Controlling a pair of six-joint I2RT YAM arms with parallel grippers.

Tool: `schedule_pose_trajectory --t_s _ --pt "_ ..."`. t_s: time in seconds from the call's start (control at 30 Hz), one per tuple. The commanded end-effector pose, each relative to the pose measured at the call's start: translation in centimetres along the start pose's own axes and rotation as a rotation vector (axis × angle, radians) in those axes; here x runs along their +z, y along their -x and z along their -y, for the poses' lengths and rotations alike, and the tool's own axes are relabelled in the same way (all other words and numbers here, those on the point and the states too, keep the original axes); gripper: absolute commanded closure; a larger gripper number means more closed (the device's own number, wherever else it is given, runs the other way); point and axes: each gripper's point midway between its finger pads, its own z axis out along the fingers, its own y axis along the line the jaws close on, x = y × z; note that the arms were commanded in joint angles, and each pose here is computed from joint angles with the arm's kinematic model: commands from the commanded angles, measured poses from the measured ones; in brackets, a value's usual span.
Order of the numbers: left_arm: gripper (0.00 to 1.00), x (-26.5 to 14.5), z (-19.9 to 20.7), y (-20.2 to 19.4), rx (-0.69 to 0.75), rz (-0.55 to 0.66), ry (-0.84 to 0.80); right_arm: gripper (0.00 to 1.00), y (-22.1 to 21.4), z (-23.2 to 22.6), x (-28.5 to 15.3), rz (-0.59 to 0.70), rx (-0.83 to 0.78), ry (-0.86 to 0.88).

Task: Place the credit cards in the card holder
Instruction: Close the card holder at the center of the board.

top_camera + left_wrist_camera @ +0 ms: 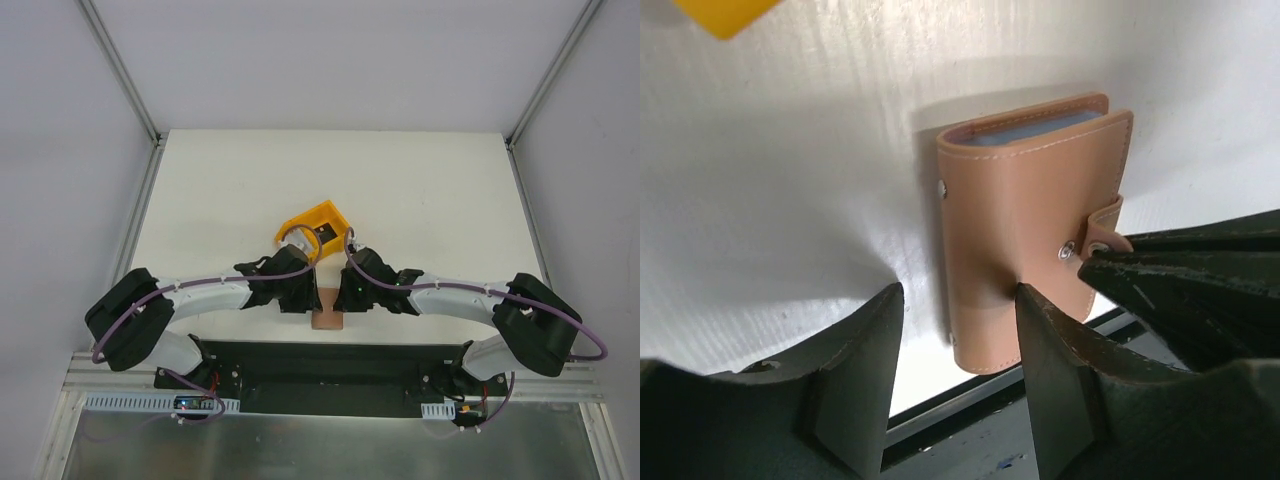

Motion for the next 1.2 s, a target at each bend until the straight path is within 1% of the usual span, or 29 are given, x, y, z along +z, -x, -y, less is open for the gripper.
schedule_pose_trajectory --t_s 0.0,0.03,0.1,0.17,0.23,0.33,0.47,0.67,0.77,0.8,0.83,0.87,0.97,1.03,1.17 --pt "0.52 0.4 0.1 0.5 0.009 -0.001 0.04 0.89 -0.2 -0.3 -0.5 -0.014 -0.01 0.014" --pt "0.53 0.7 0.1 0.5 0.011 -0.008 0.044 0.9 -0.2 -0.4 -0.4 -0.015 -0.011 0.018" --pt "0.58 0.9 0.1 0.3 0.014 -0.022 0.045 0.9 -0.2 -0.6 -0.4 -0.015 -0.01 0.025" --pt "0.6 1.2 0.2 0.1 0.016 -0.04 0.044 0.89 -0.2 -0.8 -0.4 -0.014 -0.008 0.037" --pt "0.61 1.5 0.2 0.0 0.023 -0.055 0.046 0.86 -0.1 -1.0 -0.4 -0.008 -0.01 0.048" --pt "0.66 1.8 0.0 -0.3 0.027 -0.069 0.054 0.83 0.5 -1.6 -0.7 0.018 -0.017 0.08" --pt "0.71 2.1 -1.2 -0.7 0.015 -0.072 0.091 0.79 0.9 -2.0 -1.1 0.036 -0.024 0.091" --pt "0.73 2.2 -1.7 -1.2 0.005 -0.082 0.106 0.7 2.3 -3.1 -3.9 0.128 -0.07 0.153" --pt "0.74 2.2 -1.8 -1.1 0.006 -0.08 0.108 0.65 2.9 -2.9 -5.2 0.181 -0.078 0.16" --pt "0.74 2.2 -1.8 -1.2 0.007 -0.081 0.107 0.65 3.1 -2.8 -5.6 0.206 -0.077 0.16" --pt "0.74 2.2 -1.8 -1.1 0.007 -0.08 0.106 0.65 2.7 -1.7 -5.8 0.197 -0.059 0.124" --pt "0.74 2.2 -1.8 -1.1 0.006 -0.08 0.105 0.66 3.0 -0.5 -5.8 0.228 -0.032 0.074" --pt "0.73 2.1 -1.8 -1.2 0.007 -0.081 0.105 0.73 2.6 1.7 -5.7 0.255 0.044 0.018" --pt "0.73 2.1 -1.7 -1.1 0.005 -0.08 0.102 0.78 2.2 2.7 -5.2 0.242 0.077 -0.001" --pt "0.72 2.1 -1.4 -1.1 0.01 -0.079 0.093 0.79 2.1 2.6 -4.2 0.213 0.101 0.009"
